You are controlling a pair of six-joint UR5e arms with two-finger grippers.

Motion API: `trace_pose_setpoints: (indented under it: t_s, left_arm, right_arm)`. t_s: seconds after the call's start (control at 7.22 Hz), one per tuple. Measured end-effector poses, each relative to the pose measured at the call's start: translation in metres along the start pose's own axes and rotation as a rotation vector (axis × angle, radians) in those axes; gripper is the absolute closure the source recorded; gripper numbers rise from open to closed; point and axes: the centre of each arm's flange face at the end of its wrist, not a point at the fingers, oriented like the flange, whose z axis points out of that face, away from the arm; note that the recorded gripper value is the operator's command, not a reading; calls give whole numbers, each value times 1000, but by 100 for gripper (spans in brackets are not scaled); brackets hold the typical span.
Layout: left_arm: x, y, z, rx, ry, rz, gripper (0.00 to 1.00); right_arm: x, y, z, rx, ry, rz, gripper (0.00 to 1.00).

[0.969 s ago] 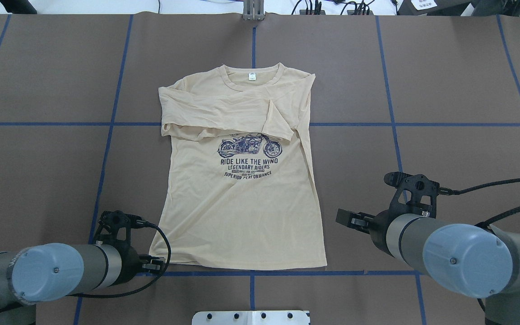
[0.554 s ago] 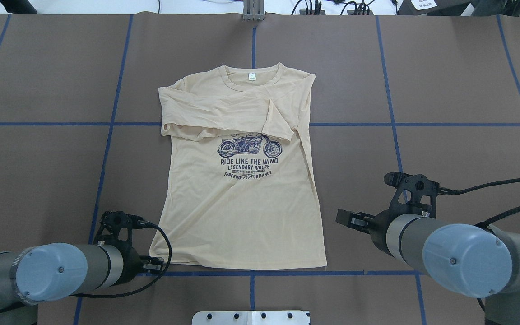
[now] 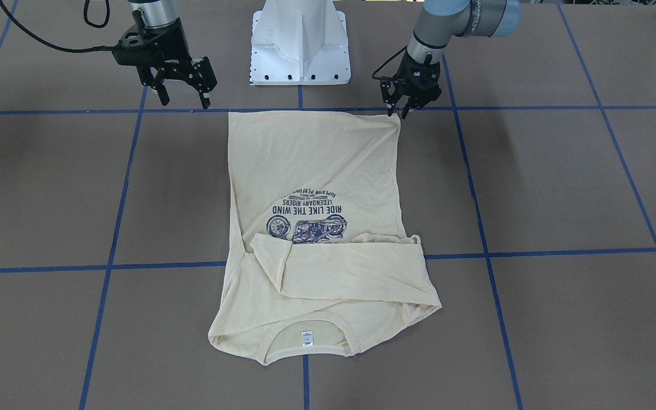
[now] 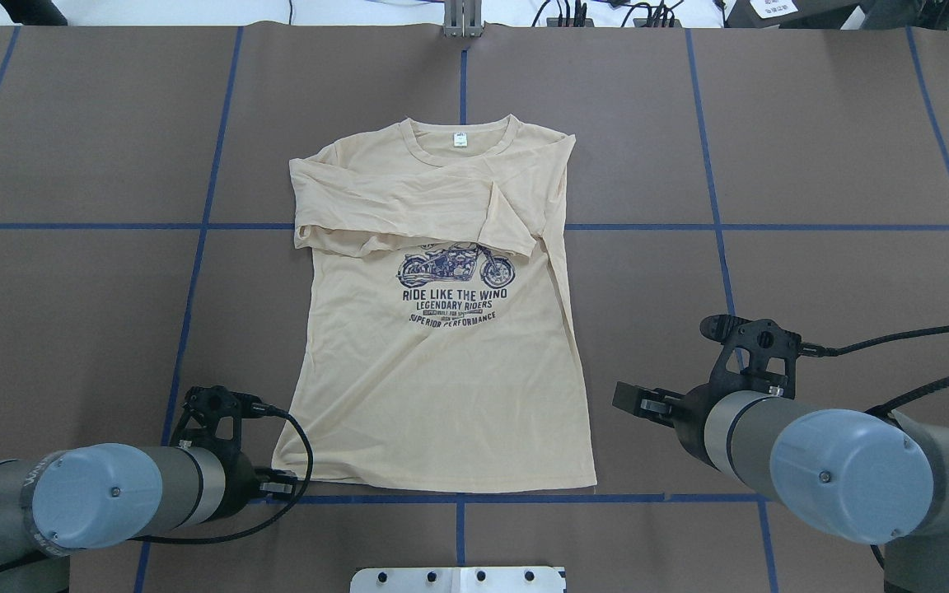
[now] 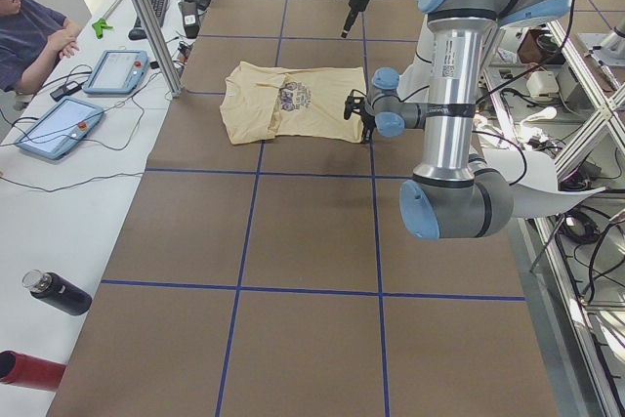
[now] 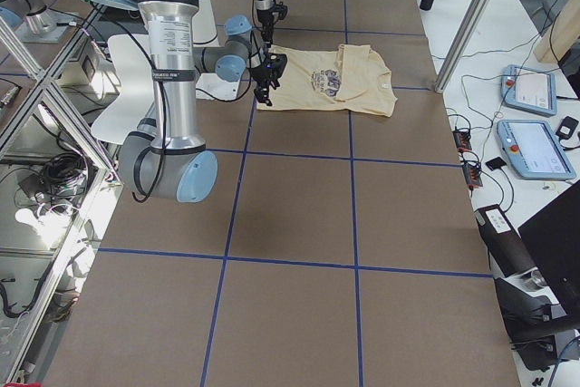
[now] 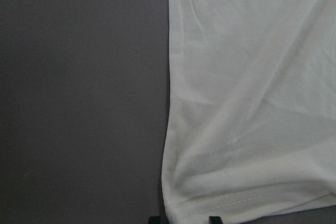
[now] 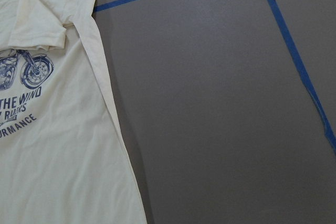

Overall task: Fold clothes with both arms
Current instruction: 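Grasp the hem corners with both grippers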

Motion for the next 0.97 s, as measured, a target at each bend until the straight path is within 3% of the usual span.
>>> trace_pose_setpoints:
  t_s: [0.28, 0.97]
  left_arm:
    - [-1, 0, 0, -1, -2, 0, 100]
    - [2, -2, -5, 6, 8, -13, 100]
  right_arm:
    - [0, 1, 1, 0, 1, -1, 0]
    - [-7, 23, 30, -8, 29, 29, 2]
